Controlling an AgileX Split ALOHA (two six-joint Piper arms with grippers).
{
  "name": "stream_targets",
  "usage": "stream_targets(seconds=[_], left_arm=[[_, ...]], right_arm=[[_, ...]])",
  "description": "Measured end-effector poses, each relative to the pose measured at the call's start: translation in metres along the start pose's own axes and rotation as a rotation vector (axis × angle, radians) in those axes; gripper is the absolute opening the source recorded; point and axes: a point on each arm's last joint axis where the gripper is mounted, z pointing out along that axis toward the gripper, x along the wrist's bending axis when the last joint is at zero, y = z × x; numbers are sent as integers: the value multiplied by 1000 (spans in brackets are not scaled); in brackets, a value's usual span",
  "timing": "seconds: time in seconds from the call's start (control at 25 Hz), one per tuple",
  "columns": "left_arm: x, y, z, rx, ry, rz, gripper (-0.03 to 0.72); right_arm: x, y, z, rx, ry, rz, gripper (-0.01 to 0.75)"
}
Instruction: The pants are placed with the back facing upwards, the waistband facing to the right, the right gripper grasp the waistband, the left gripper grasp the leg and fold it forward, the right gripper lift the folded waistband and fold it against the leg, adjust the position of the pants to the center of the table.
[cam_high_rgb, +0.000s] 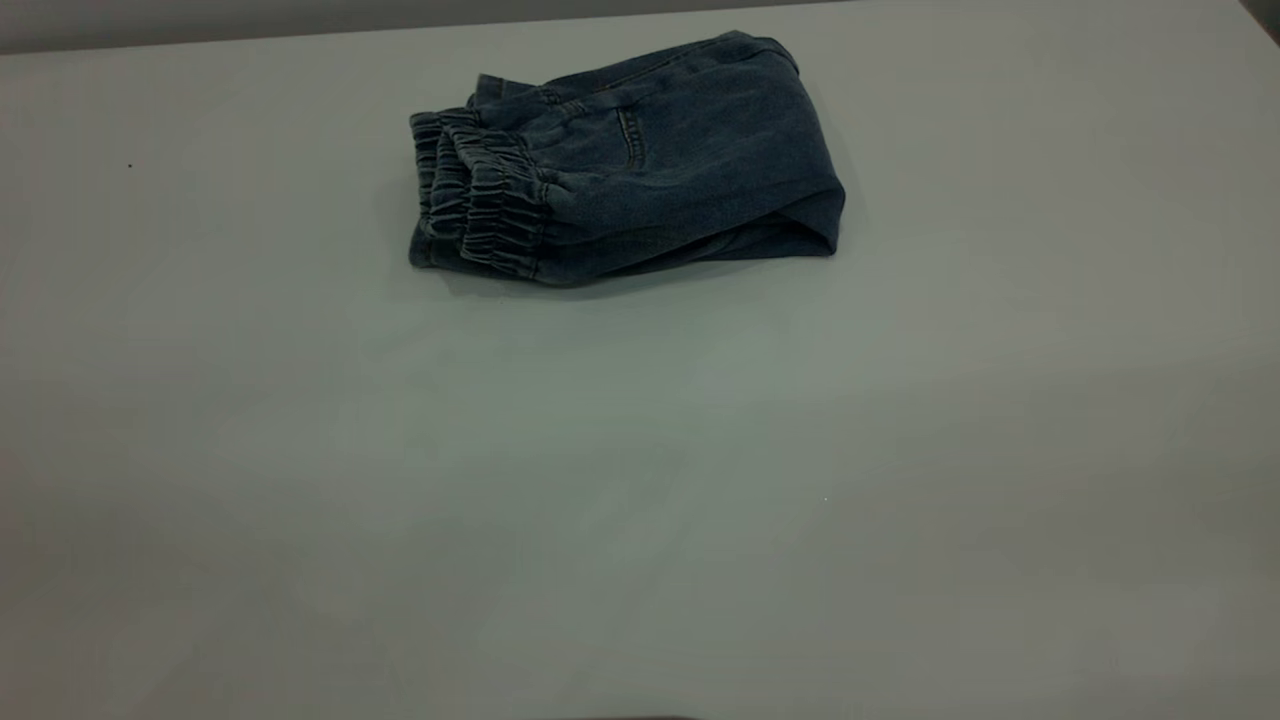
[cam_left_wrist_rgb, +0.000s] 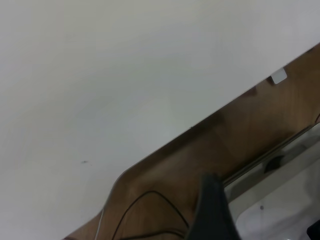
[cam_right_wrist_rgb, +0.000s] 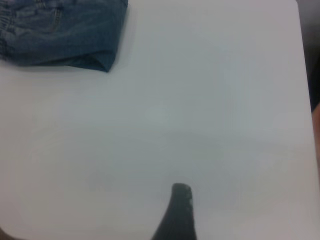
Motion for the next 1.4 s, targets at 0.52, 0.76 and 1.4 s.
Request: stream_targets(seconds=[0.52, 0.76, 1.4], left_arm=[[0, -8, 6, 57, -3, 0, 473], [0, -8, 6, 57, -3, 0, 473], [-2, -44, -36, -301, 348, -312, 473]], right_arm=[[0, 0, 0, 0, 0, 1, 586], [0, 0, 0, 0, -1, 0, 586], [0, 0, 1, -1, -38, 23, 586]])
